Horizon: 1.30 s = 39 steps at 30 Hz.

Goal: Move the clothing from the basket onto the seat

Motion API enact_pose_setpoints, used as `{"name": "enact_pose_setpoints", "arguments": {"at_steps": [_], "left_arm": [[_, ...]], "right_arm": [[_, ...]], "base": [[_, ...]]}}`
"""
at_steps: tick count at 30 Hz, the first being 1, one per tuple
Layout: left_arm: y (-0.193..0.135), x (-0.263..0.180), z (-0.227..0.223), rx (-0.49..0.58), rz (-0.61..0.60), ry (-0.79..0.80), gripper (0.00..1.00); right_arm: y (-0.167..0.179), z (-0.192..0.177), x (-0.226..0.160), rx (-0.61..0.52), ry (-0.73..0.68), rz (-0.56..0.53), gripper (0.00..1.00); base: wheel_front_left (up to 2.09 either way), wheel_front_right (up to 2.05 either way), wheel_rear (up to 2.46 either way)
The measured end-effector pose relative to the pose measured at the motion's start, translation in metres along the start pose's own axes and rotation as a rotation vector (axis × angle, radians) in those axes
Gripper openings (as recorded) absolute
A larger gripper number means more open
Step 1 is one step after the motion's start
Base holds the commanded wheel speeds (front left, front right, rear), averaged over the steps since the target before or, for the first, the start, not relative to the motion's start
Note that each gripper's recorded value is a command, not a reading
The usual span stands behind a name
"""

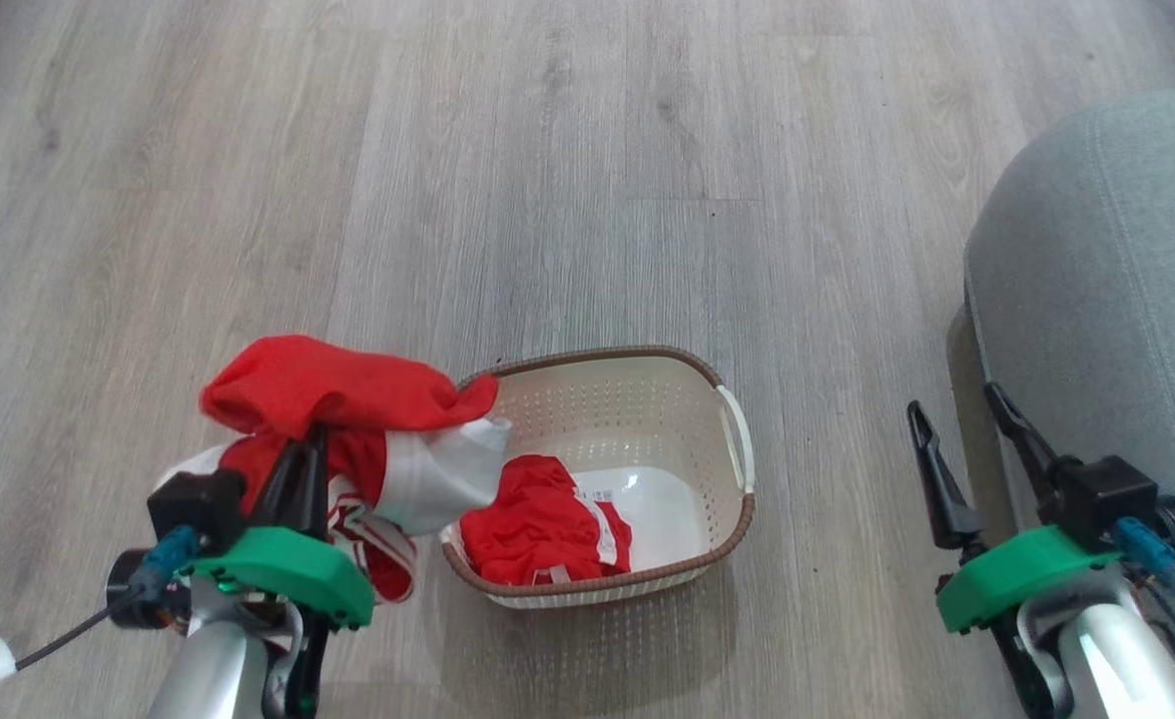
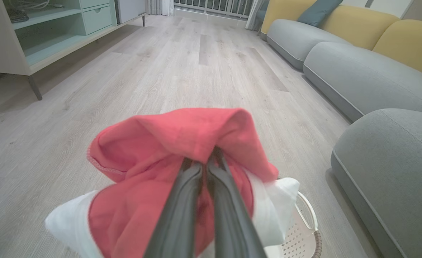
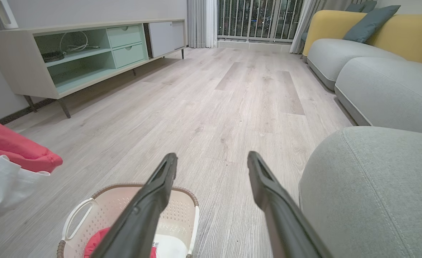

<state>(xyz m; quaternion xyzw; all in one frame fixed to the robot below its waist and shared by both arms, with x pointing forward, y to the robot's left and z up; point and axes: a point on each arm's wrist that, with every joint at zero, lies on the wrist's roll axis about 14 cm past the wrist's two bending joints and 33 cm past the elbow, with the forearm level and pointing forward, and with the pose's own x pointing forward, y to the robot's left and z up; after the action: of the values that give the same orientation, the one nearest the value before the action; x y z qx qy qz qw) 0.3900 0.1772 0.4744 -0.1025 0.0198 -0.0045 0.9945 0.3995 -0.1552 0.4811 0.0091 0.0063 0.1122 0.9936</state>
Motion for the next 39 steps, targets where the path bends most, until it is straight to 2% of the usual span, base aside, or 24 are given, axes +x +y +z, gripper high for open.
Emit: {"name": "enact_pose_setpoints", "arguments": {"at_steps": [27,29,32,36,39], "left_arm": [[-0.003,-0.001,0.006,0.005,-0.012,-0.018,0.00],[-0.007,-0.001,0.008,0.011,-0.027,-0.023,0.00],[-0.020,0.001,0.013,0.015,-0.078,-0.037,0.00],[-0.049,0.001,0.018,0.039,-0.179,-0.039,0.00],[-0.075,0.002,0.029,0.044,-0.262,-0.057,0.00]], "right_arm": [[0.015,0.001,-0.001,-0.007,0.000,0.050,1.00],[0.029,-0.001,0.000,-0.011,0.005,0.095,1.00],[0.072,0.001,0.003,-0.020,0.002,0.233,1.00],[0.136,0.014,0.005,-0.042,-0.033,0.449,1.00],[0.160,0.030,0.012,-0.077,-0.075,0.548,1.00]], "base": [[0.00,0.00,0.00],[0.00,0.00,0.00],[0.00,0.00,0.00],[0.00,0.00,0.00],[0.00,0.00,0.00]]}}
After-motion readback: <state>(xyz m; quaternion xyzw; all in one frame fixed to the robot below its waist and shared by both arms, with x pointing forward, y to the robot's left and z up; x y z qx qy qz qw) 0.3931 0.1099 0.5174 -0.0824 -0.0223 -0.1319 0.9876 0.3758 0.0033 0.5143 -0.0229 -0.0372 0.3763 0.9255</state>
